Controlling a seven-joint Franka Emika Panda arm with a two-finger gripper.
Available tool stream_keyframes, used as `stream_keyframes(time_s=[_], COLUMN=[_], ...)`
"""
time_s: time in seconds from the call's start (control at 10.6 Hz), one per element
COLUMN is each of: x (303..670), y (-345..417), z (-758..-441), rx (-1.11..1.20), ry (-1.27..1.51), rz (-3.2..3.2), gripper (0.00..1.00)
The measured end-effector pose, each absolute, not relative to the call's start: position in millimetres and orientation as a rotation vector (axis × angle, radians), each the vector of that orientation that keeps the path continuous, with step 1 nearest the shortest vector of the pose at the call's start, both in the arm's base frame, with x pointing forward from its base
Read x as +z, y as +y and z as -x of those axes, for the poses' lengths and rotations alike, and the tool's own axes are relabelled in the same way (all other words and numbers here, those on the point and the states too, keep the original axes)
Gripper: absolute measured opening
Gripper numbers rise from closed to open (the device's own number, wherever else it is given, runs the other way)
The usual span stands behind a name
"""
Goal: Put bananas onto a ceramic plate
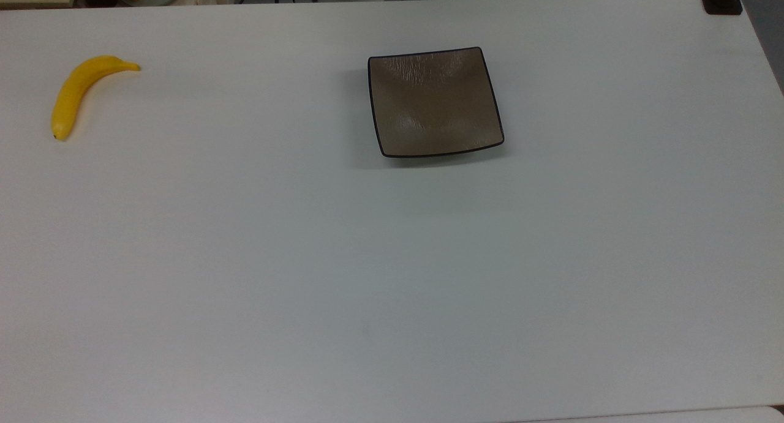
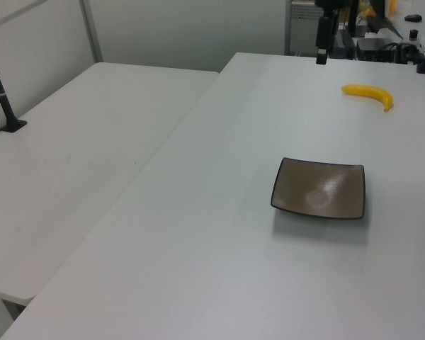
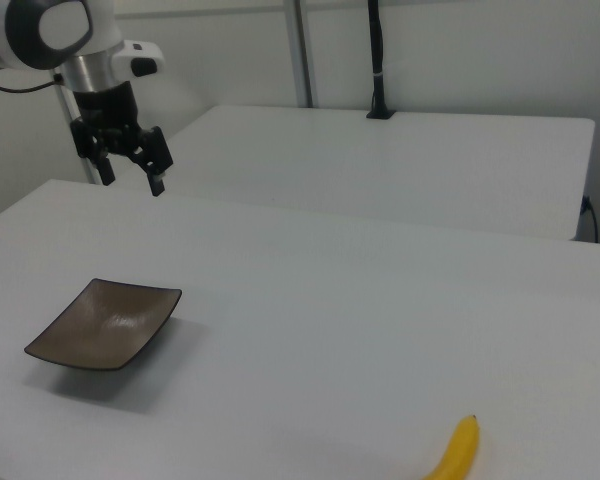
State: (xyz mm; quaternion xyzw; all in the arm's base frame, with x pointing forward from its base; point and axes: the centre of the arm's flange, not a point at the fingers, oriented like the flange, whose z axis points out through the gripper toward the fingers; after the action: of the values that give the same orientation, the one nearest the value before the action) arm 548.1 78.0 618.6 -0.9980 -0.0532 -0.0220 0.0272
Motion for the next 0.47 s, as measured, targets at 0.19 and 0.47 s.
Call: stream_keyframes(time_s=[0.19,0.47], x=[619,615], y=[26,-86], z=[-556,-570], rx=[-0.078,-0.091], ry=[-0.019,0.275], rz=[3.089,3.086], gripper=[1.00,1.00])
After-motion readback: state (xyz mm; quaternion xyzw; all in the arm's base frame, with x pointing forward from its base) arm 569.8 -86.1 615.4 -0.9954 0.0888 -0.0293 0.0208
